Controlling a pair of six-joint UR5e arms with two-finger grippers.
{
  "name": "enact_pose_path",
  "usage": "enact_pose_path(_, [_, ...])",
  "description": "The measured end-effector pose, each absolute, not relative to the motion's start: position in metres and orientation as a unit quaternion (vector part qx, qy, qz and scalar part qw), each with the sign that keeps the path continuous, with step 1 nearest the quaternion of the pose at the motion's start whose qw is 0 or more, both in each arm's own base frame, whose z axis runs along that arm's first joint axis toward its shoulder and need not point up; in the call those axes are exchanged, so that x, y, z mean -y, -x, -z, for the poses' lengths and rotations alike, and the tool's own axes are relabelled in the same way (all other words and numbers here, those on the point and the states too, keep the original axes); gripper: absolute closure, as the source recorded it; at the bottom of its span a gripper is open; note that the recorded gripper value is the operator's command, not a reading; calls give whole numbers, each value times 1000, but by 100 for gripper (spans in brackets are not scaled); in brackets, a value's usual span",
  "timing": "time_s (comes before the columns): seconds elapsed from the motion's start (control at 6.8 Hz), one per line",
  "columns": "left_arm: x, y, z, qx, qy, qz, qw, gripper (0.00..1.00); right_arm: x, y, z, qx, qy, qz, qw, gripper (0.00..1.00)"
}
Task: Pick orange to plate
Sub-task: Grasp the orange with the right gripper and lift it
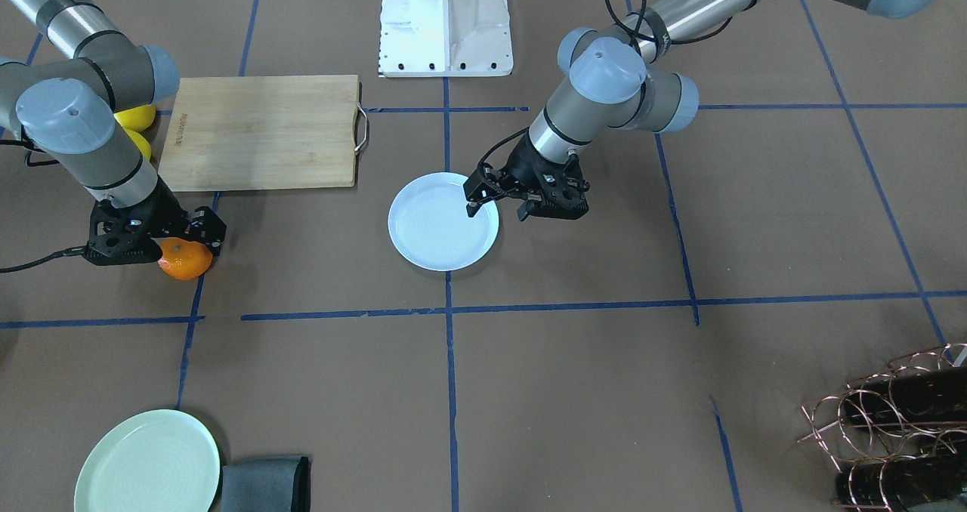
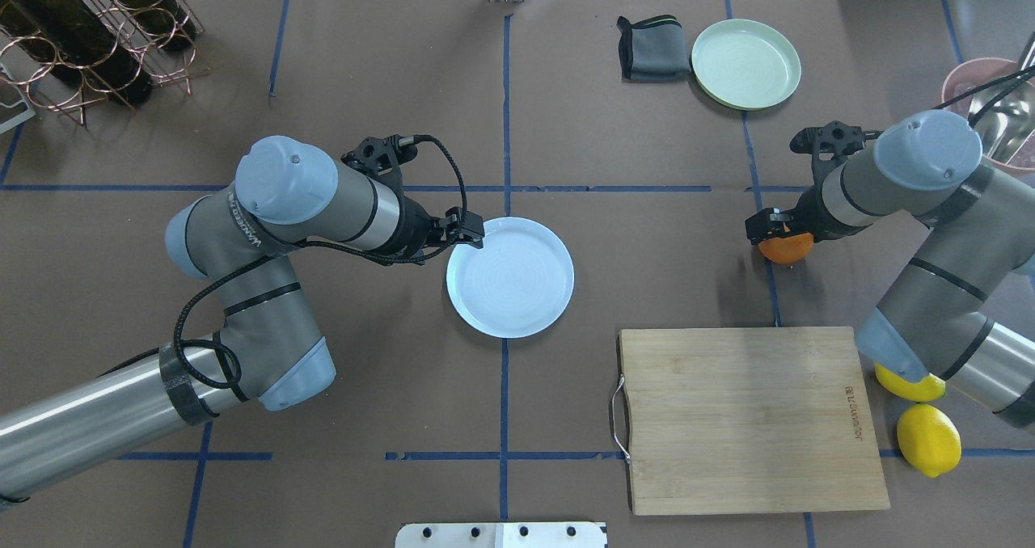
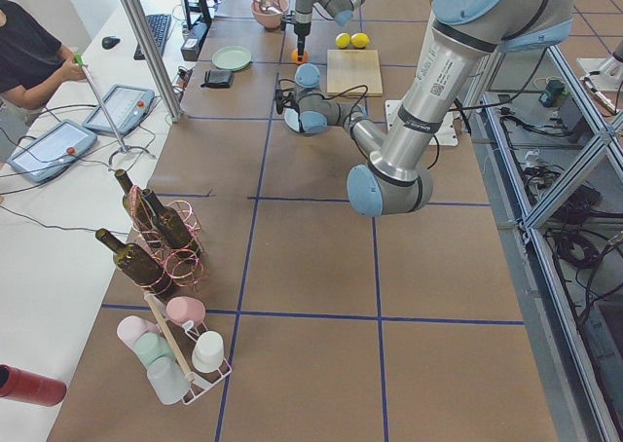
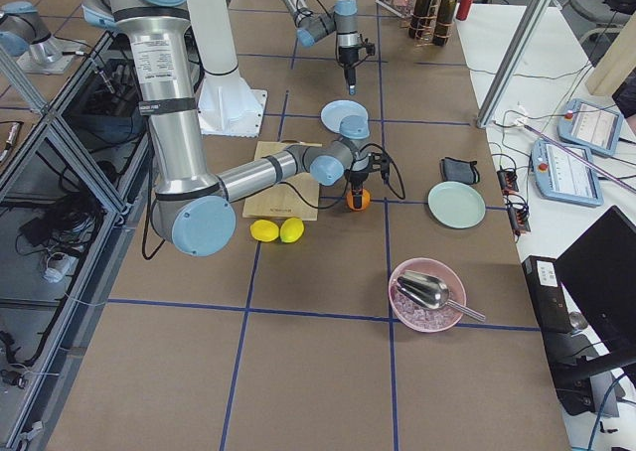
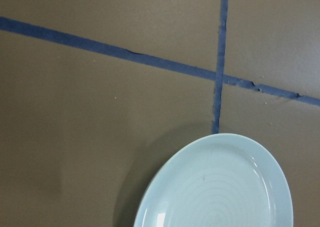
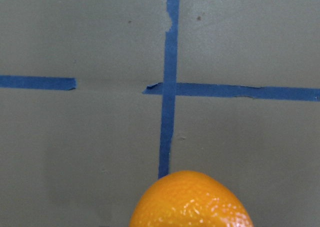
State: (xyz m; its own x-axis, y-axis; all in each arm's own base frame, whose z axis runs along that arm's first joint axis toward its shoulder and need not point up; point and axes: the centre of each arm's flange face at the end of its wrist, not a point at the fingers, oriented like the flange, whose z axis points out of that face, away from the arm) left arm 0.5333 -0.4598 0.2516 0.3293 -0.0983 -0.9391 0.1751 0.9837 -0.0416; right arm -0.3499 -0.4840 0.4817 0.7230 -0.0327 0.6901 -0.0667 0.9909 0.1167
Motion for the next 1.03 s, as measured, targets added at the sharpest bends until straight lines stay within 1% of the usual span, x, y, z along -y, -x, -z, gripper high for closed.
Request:
enact_pose_path(0.15, [460, -533, -251, -573, -34, 84, 814, 1, 483, 353, -482, 369, -71, -8, 927, 99])
enact_pose_path(0.44, [457, -527, -244, -580, -38, 82, 810, 1, 483, 356, -474, 370, -77, -8, 926, 100])
enact_pose_path(0.59, [459, -508, -229, -593, -48, 84, 799, 1, 484, 359, -458, 380, -81, -12, 921, 100])
enact_pose_path(0.74, [469, -475, -213, -607, -65, 92, 786, 1, 485, 370, -424, 400, -82, -25, 912, 100])
enact_pose_path(0.88, [485, -430, -211, -616, -73, 99, 778, 1, 479, 401, -380, 425, -76, -43, 901, 100])
enact_pose_path(1.03, [498, -384, -222, -621, -67, 95, 775, 1, 460, 445, -338, 446, -67, -60, 890, 100])
